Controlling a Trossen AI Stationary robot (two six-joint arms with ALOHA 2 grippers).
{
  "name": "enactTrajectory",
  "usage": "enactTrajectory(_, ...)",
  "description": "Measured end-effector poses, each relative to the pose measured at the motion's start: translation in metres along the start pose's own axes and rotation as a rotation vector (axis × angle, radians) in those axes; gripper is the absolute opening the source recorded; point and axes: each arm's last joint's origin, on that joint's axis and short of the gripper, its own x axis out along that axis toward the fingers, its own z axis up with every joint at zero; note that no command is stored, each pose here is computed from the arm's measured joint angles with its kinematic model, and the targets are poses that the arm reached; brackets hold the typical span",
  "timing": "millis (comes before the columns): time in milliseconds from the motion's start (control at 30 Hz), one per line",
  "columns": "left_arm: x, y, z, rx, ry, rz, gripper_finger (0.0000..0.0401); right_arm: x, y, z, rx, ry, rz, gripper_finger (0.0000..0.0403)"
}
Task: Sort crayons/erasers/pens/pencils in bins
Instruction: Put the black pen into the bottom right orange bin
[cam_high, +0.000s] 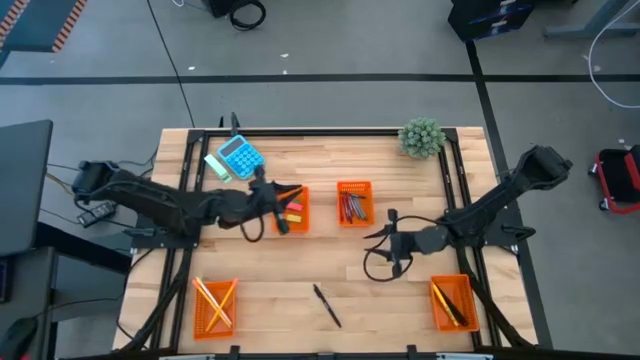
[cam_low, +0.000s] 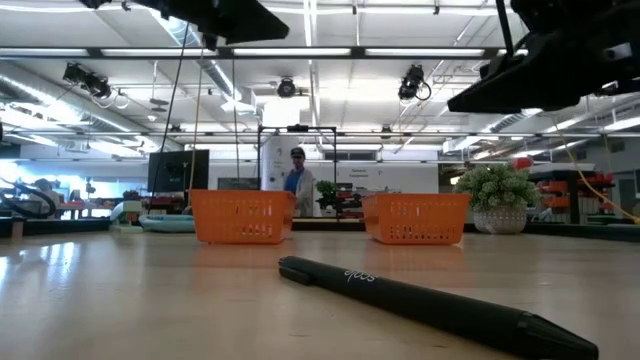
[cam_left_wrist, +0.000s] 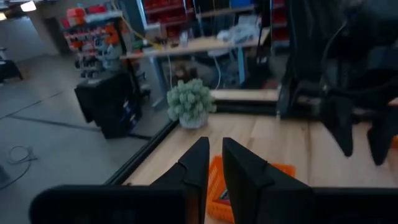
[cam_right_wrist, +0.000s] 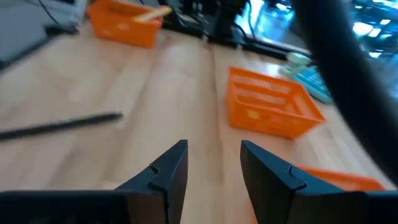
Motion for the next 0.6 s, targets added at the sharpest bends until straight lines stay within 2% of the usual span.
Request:
enactTrajectory(100, -0.011, 0.004, -0.004, -0.032, -0.040, -0.007, 0.0051, 0.003, -0.005, 0.001, 0.021, -0.016, 0.042, 0.0154)
enactTrajectory(267, -0.015, 0.008, -0.005, -0.055, -0.052, -0.010, 0.0054, 0.008, -0.012, 0.002, 0.026, -0.026, 0.051, 0.0154)
enactTrajectory(400, -0.015, 0.007, -0.004, -0.066, -0.059, -0.041, 0.0056, 0.017, -0.015, 0.006, 0.028, -0.118, 0.079, 0.0154)
enactTrajectory(600, -0.020, 0.001, -0.003, -0.065, -0.070, -0.073, 0.0047, 0.046, -0.022, 0.020, -0.070, -0.296, 0.096, 0.0154)
